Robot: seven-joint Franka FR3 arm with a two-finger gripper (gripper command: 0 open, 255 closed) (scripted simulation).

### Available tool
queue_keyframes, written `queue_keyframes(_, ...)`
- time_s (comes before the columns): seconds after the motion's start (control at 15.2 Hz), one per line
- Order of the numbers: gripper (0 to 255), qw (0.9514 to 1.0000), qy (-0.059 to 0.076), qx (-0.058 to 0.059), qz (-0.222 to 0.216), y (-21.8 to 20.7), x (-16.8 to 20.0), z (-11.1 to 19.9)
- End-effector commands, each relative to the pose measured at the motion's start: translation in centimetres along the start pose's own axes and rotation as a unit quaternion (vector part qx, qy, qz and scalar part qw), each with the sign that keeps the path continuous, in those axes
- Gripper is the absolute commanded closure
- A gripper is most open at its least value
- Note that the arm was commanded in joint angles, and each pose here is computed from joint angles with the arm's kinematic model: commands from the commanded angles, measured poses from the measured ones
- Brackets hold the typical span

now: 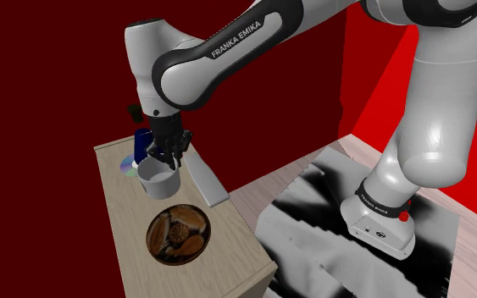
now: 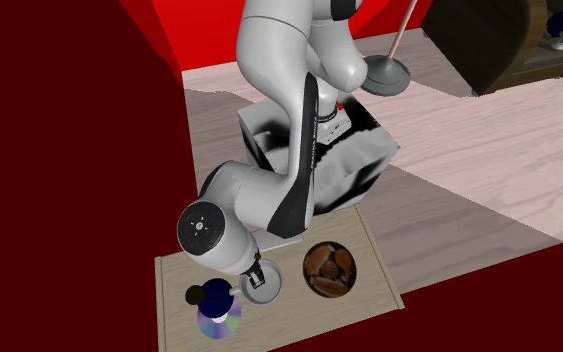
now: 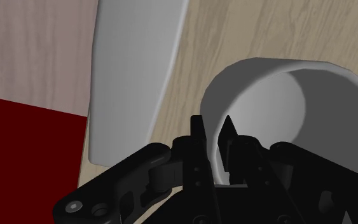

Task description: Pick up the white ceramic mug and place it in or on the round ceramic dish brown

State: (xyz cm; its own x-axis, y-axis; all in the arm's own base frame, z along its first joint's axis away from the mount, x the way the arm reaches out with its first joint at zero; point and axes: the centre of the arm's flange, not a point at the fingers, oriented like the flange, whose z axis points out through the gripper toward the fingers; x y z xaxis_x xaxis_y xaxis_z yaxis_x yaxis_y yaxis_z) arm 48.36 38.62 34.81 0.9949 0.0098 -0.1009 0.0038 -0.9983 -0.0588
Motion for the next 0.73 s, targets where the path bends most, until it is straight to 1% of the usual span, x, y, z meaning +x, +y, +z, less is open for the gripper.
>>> queue_keyframes(0.0,255,1.0,0.0,0.0,0.0,0.0,0.0,0.0)
queue_keyframes(0.66,255,1.0,0.0,0.0,0.0,-0.3,-0.5,-5.2)
